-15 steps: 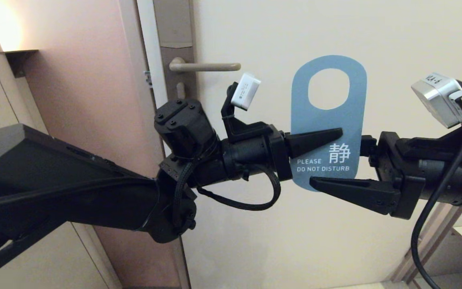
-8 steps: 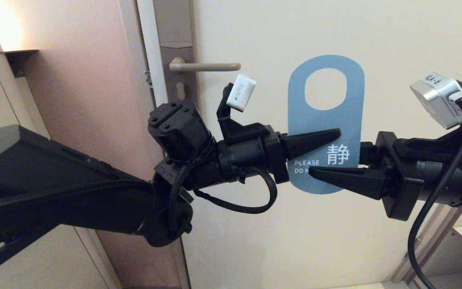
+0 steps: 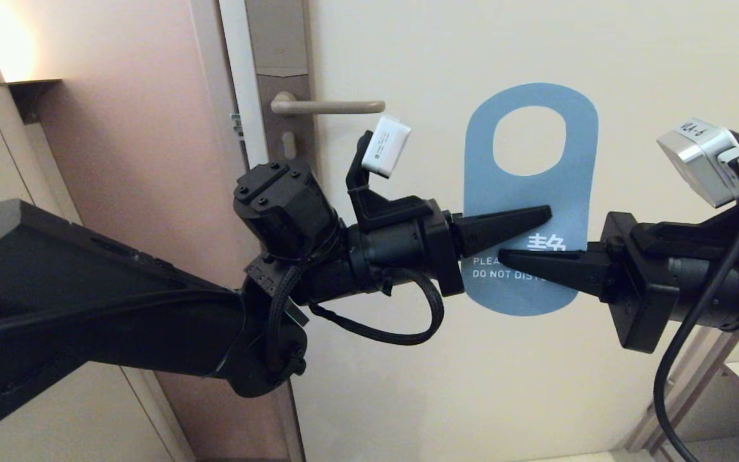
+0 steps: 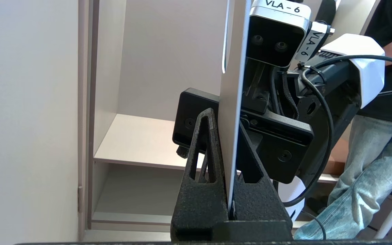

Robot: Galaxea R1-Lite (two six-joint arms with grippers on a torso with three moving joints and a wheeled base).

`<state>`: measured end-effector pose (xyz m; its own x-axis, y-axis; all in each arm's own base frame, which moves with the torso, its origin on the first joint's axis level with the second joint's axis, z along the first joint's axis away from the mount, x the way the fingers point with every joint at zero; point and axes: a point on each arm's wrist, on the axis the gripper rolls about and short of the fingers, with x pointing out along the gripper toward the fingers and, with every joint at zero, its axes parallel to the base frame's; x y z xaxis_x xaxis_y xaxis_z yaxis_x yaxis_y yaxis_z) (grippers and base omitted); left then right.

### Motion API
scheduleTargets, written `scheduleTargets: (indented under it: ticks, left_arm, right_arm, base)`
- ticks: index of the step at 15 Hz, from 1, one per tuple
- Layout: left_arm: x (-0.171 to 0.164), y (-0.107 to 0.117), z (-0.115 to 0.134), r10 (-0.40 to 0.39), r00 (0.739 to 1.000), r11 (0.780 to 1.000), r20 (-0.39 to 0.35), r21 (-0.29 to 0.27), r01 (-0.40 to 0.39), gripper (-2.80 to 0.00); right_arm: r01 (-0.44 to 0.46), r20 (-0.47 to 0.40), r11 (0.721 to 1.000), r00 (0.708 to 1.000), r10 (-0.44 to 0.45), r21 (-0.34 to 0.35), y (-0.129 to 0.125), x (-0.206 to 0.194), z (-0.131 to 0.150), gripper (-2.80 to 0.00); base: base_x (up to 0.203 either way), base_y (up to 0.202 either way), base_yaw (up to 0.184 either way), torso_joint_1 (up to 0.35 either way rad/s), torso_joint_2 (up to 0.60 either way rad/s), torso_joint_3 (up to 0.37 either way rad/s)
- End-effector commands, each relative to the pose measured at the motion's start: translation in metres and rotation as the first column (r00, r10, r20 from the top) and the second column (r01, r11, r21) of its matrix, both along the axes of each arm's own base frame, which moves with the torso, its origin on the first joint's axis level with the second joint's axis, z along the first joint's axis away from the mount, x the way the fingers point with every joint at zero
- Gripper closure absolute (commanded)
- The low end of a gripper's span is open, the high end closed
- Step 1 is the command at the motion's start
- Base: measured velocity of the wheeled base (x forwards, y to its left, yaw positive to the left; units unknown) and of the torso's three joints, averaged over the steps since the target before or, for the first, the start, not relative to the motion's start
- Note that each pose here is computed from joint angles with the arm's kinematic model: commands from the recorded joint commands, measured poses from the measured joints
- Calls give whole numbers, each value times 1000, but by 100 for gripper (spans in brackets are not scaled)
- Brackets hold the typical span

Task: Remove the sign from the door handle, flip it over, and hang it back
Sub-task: Hand it to the other hand

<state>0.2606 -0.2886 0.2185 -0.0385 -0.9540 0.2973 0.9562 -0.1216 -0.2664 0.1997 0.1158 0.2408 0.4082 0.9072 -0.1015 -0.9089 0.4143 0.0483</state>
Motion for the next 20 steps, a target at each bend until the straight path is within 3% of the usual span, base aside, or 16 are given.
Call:
scheduleTargets:
  ticks: [1, 5, 6, 12, 20]
  left_arm:
    - [0, 0, -1, -3, 1000, 1000, -2, -1, 3, 0]
    - [0, 0, -2, 0, 1000, 1000, 6, 0, 0, 0]
    - [0, 0, -3, 2, 1000, 1000, 7, 4, -2, -280]
    - [-3, 3, -5, 1, 1000, 1000, 12, 2, -1, -280]
    - [-6, 25, -1, 36, 999, 999, 1, 14, -36, -280]
  right_arm:
    - [-5, 3, 1000, 1000, 5, 1, 0, 0, 0, 0]
    - [-5, 1, 1000, 1000, 5, 0, 0, 0, -1, 0]
    - [-5, -2, 1000, 1000, 5, -1, 0, 0, -1, 0]
    - [-5, -5, 1000, 1000, 5, -4, 0, -1, -3, 0]
    - [-4, -4, 1000, 1000, 4, -5, -1, -1, -3, 0]
  base:
    - [0, 0, 0, 0, 0, 0]
    - [0, 0, 0, 0, 0, 0]
    - [0, 0, 0, 0, 0, 0]
    - [0, 0, 0, 0, 0, 0]
    - [0, 0, 0, 0, 0, 0]
